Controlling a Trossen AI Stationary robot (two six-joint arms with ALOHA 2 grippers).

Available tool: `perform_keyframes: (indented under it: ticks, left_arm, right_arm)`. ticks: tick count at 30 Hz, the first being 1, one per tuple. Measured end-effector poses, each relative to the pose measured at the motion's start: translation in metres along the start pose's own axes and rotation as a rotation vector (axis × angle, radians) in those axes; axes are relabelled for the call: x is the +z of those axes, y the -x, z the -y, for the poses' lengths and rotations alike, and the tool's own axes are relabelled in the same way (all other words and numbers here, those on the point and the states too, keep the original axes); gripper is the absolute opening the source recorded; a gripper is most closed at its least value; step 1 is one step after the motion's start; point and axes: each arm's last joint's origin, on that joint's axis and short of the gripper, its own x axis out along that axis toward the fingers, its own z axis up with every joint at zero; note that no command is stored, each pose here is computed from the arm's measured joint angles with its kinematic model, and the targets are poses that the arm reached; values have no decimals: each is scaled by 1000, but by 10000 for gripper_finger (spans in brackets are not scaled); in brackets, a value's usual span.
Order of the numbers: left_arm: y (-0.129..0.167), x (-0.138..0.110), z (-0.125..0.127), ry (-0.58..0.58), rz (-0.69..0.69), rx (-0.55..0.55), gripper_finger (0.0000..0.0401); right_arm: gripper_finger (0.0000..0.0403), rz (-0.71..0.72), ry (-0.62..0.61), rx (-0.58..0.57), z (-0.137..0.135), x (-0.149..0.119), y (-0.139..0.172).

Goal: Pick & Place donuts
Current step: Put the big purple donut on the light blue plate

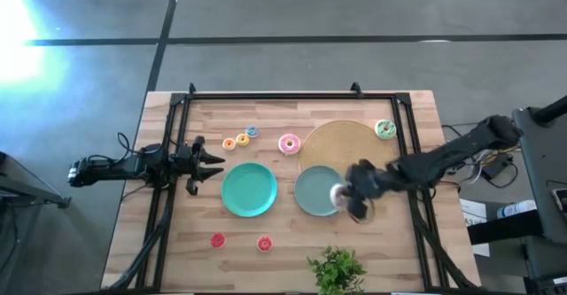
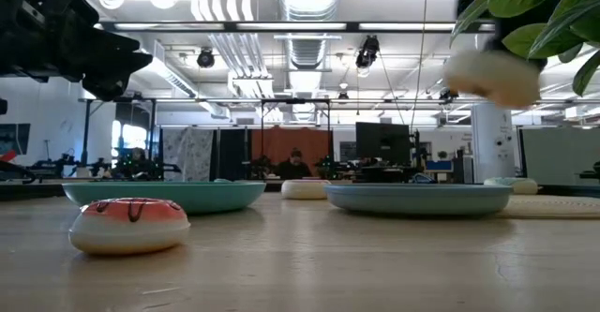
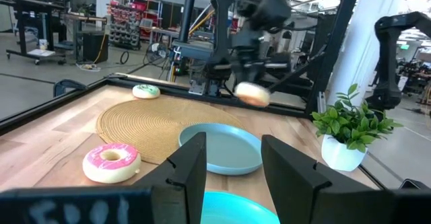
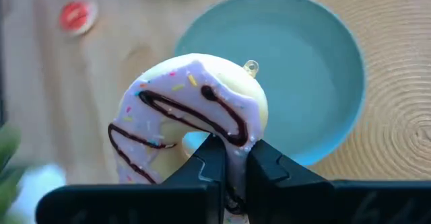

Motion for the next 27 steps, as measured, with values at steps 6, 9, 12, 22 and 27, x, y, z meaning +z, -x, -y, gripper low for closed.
perform_keyframes:
  ticks: [6,9,12,22,27]
  left_arm:
    - [0,0,0,0,0,0,117]
    - [0,0,0,0,0,0,117]
    - [0,0,0,0,0,0,117]
    - [0,0,0,0,0,0,117]
    - [0,0,0,0,0,0,117]
  right_arm:
    - [21,-50,-107,99,15,27,-42]
    - [32,-146,-85,46,20,19,-58]
    - [54,-216,-64,-29,25,10,-72]
    - [170,-200,10,-66,23,16,-74]
    - [214,-261,133,-92,26,15,-58]
